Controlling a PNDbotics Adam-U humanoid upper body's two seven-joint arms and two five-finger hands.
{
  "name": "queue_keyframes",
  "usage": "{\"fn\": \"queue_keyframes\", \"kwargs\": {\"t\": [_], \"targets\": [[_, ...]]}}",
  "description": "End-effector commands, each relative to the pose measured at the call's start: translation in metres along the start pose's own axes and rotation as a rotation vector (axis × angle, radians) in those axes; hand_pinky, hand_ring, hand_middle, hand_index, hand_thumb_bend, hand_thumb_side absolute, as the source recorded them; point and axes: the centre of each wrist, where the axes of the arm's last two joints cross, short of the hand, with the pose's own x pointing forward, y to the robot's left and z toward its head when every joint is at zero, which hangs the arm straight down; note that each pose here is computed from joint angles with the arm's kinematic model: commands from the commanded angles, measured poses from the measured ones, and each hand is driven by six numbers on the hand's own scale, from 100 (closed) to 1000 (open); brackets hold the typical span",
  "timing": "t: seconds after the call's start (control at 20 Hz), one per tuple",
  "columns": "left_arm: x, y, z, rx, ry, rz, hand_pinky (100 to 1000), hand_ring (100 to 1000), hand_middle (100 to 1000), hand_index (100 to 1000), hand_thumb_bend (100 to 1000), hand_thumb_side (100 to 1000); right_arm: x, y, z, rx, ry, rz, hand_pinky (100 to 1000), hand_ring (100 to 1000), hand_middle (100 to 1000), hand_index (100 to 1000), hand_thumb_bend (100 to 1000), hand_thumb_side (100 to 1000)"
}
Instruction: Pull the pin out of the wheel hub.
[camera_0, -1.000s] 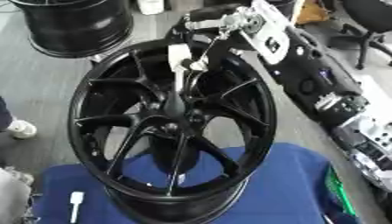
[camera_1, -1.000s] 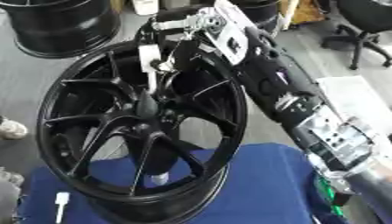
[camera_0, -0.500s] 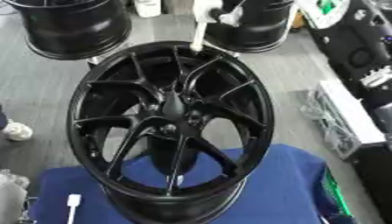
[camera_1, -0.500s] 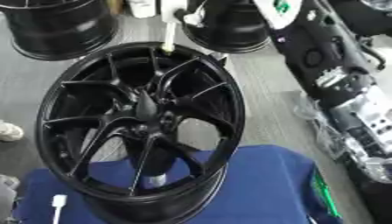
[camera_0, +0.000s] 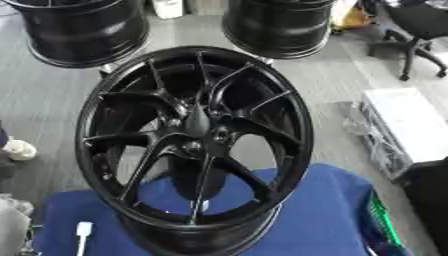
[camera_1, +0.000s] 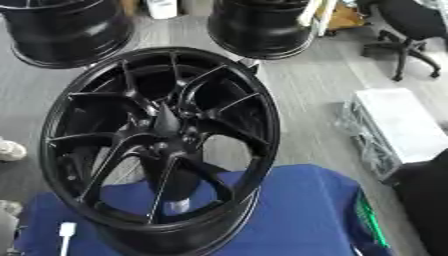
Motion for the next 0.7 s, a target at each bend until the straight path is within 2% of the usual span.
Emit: {"fn": "queue_keyframes", "kwargs": {"t": [0.05,0.1,0.15,0.25,0.4,0.55,0.65,0.7], "targets": [[0.011,0.006,-0.003,0.027,-0.039,-0.02,649,587,612,695,532,614,-0.044,-0.028,0.039,-0.105,0.198,-0.024,747,684,597,912,100,208],[0.012,0.006,-0.004,0.034,-0.043,-0.019,649,587,612,695,532,614,-0.057,-0.015,0.045,-0.108,0.258,-0.059,747,684,597,912,100,208],[0.012,0.006,-0.004,0.039,-0.044,-0.017,650,587,612,695,532,607,-0.07,-0.001,0.051,-0.108,0.316,-0.095,779,766,791,923,100,100],[0.013,0.007,-0.004,0.061,-0.053,-0.008,650,587,612,695,531,615,-0.092,0.036,0.063,-0.101,0.433,-0.181,800,804,867,922,100,402],[0.015,0.005,-0.005,0.065,-0.062,-0.001,650,587,613,695,530,616,-0.118,0.097,0.086,-0.082,0.604,-0.319,790,797,864,900,100,609],[0.015,0.001,-0.007,0.039,-0.061,0.002,650,587,613,695,530,616,-0.135,0.166,0.119,-0.071,0.784,-0.508,771,774,824,875,100,645],[0.014,-0.001,-0.007,0.018,-0.056,0.003,650,587,613,695,530,616,-0.14,0.212,0.145,-0.063,0.913,-0.63,768,770,817,871,100,645],[0.014,-0.002,-0.008,0.01,-0.053,0.001,650,587,613,695,530,616,-0.139,0.23,0.155,-0.064,0.959,-0.674,768,770,817,871,100,645]]}}
